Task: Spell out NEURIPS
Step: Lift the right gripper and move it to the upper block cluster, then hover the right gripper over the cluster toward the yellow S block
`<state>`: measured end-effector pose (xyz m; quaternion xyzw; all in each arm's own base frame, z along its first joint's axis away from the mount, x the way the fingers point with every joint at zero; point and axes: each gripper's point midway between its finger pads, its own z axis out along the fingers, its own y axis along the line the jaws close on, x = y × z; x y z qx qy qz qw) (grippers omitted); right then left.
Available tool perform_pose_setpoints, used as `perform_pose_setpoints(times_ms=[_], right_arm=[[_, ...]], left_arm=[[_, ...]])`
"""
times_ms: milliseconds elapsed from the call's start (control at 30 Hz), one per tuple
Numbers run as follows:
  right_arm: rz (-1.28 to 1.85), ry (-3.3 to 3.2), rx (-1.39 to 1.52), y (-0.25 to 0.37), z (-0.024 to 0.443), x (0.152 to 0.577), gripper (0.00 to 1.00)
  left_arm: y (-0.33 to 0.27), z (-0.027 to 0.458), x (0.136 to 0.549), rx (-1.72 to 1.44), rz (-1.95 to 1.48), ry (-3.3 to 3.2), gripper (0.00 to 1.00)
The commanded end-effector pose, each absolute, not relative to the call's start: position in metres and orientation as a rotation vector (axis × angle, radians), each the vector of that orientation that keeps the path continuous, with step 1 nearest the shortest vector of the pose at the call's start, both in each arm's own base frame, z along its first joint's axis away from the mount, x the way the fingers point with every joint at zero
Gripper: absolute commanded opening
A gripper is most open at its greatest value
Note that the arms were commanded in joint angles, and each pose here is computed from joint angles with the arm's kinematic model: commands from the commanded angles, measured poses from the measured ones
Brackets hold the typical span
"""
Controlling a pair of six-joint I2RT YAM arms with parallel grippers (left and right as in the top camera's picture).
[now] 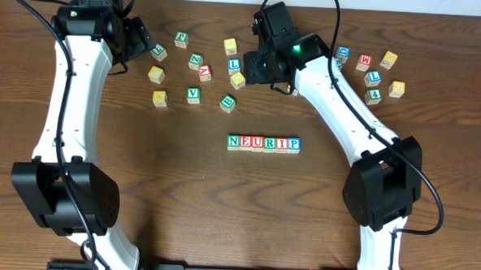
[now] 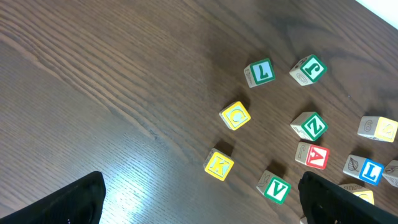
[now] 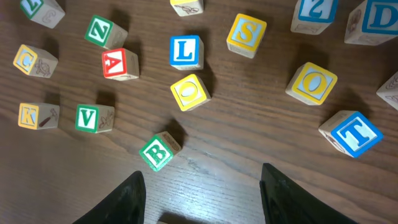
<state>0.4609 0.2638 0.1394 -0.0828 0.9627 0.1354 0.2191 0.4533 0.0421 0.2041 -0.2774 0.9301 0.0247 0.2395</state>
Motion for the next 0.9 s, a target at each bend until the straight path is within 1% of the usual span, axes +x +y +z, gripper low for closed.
perform_pose_setpoints(times_ms=[0, 200, 367, 467, 600, 867], right_arm=[[0.354, 2.664, -0.229, 0.260, 0.142, 0.463, 0.54], [0.326, 2.696, -0.174, 0.237, 0.155, 0.466, 0.54], [0.295, 2.730, -0.097, 0.208, 0.161, 0.470, 0.56], [0.244, 2.762, 0.028, 0.179, 0.157, 0.472, 0.56], [0.219, 2.769, 0.122, 0.147, 0.155, 0.480, 0.58], [0.185, 2.781, 0.253, 0.101, 0.153, 0.486, 0.69]], left_arm=[[0.045, 0.199, 0.453, -0.759, 0.092, 2.558, 0.98], [0.045, 0.199, 0.453, -0.760, 0.092, 2.558, 0.98], [0.045, 0.199, 0.453, -0.759, 0.092, 2.558, 0.98], [0.045, 0.199, 0.453, -0.759, 0.092, 2.558, 0.98], [0.045, 0.199, 0.453, -0.759, 0.092, 2.558, 0.98], [0.045, 0.199, 0.453, -0.759, 0.092, 2.558, 0.98]])
